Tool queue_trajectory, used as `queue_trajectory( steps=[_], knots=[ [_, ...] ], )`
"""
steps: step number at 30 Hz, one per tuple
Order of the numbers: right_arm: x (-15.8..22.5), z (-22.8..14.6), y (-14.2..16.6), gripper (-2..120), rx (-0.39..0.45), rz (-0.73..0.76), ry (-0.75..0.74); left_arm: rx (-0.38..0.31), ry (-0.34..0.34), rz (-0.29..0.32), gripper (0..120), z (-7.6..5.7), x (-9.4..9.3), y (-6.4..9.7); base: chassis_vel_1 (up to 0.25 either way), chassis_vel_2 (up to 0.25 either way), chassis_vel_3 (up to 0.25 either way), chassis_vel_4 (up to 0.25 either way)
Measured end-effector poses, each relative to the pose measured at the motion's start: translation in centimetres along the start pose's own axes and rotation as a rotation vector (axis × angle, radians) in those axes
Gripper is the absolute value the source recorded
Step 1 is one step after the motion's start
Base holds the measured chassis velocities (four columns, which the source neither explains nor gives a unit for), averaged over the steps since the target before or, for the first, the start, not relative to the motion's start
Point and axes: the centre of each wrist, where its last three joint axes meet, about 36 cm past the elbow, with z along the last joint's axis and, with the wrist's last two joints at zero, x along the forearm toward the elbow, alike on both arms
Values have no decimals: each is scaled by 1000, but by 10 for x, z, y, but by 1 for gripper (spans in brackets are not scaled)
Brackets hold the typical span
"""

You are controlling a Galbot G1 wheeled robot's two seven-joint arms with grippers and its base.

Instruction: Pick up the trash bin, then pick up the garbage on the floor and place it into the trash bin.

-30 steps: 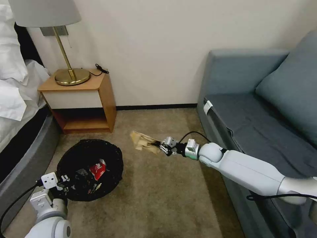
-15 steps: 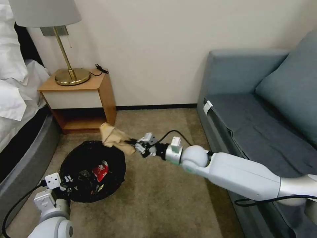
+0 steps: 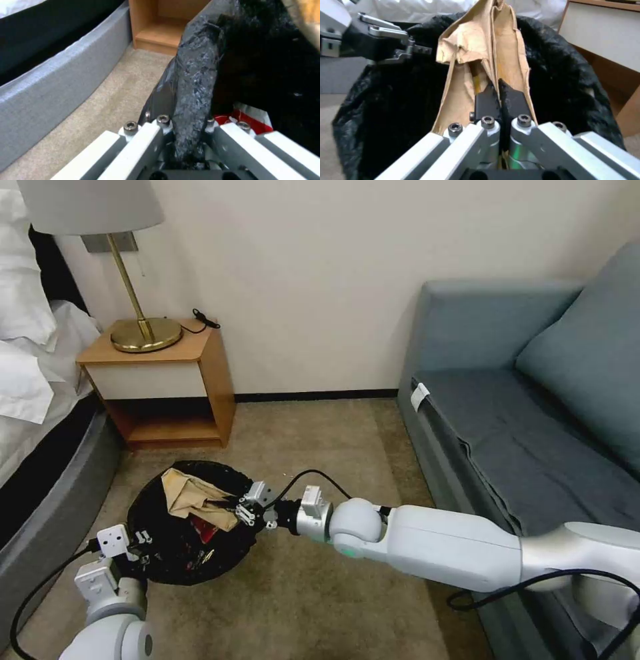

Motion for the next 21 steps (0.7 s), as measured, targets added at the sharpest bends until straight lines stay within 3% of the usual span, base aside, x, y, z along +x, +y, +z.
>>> queue_trajectory(
  steps=[8, 9, 16, 19, 21],
  knots=[
    [-8, 6, -4, 4, 70, -7, 22, 2, -3, -1, 1, -1, 0, 0, 0, 0, 0, 0],
    [-11, 6, -3, 12, 72, -9, 22, 2, -3, 0, 1, -1, 0, 0, 0, 0, 0, 0],
    [-16, 6, 0, 33, 73, -16, 11, 4, 4, 1, 1, 1, -2, -1, 0, 0, 0, 0],
    [-15, 2, -3, 50, 78, -8, 2, 6, 8, 2, 1, 2, -3, -1, 0, 0, 0, 0],
    [-14, 2, -5, 52, 79, -5, 1, 9, 10, 2, 1, 2, -3, -1, 0, 0, 0, 0]
  ],
)
